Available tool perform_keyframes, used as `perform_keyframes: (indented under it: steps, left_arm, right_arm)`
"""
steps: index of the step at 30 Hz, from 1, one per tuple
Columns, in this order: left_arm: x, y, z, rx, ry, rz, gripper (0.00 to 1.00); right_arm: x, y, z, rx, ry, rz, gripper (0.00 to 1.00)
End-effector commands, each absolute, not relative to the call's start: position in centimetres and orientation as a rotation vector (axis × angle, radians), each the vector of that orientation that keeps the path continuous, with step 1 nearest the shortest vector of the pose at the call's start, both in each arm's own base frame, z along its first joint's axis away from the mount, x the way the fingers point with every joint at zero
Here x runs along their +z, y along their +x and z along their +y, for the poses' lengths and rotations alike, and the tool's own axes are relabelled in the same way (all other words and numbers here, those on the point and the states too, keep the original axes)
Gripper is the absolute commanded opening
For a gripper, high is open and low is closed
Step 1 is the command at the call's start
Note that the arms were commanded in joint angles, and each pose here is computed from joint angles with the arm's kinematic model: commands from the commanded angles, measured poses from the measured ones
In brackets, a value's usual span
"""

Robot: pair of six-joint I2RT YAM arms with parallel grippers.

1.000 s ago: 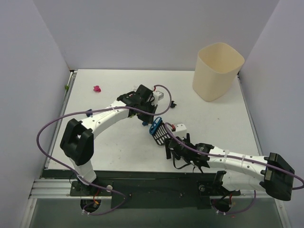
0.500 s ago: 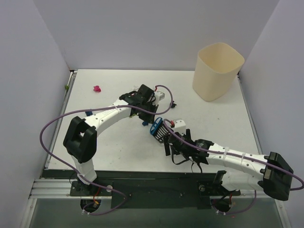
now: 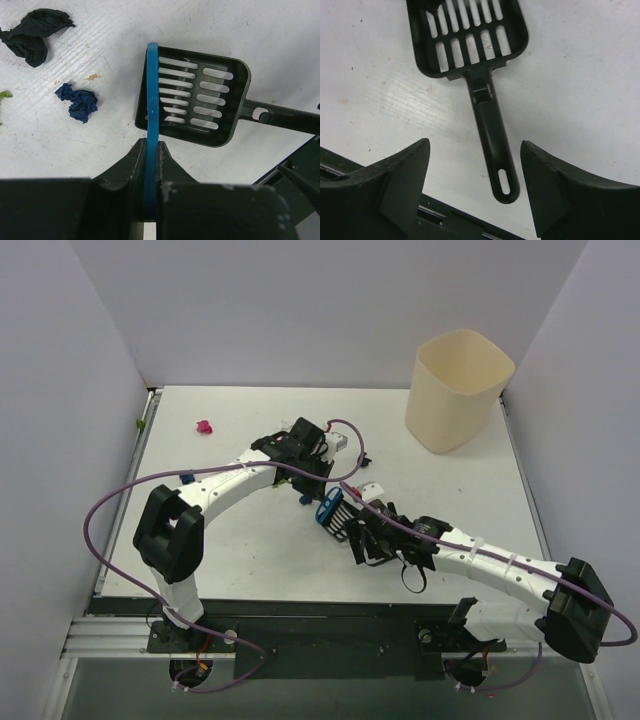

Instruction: Sweep away the paper scraps from the table

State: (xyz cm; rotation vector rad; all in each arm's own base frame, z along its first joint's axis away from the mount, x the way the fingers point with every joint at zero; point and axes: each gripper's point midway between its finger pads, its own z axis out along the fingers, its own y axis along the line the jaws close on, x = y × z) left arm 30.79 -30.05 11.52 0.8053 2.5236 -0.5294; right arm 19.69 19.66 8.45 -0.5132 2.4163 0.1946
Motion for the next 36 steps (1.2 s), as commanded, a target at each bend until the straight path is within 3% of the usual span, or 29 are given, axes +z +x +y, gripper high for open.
perform_keyframes:
  steps: [1,16,20,23,24,25,29,36]
  left_arm:
    - [12.4,31.3,-30.4,-0.533,0.831,2.499,0.00]
    - [11.6,31.2,-30.3,-0.520,0.848,2.518,0.00]
    - [11.7,31.3,-30.3,-0.521,0.845,2.513,0.00]
    - [11.8,31.3,-30.4,-0.523,0.845,2.512,0.00]
    - [11.8,31.2,-30.4,-0.523,0.845,2.512,0.00]
    - [12.0,31.2,-30.4,-0.524,0.844,2.509,0.00]
    - [13.0,31.4,-30.4,-0.531,0.836,2.481,0.00]
    - [20.3,32.9,-28.2,-0.442,0.666,2.342,0.00]
  right_arm:
    - [7.8,18.8,20.0,0.165,-0.650,2.453,0.65]
    - [7.3,19.3,19.3,0.084,-0.619,2.460,0.53]
    - [7.4,19.4,19.4,0.088,-0.615,2.456,0.38]
    - [7.5,19.6,19.2,0.077,-0.603,2.451,0.18]
    - [7.6,19.7,19.3,0.077,-0.596,2.449,0.16]
    - [7.6,19.7,19.3,0.075,-0.597,2.450,0.02]
    - [7.6,19.8,19.1,0.060,-0.574,2.466,0.00]
    - [8.9,19.2,18.8,0.083,-0.544,2.489,0.00]
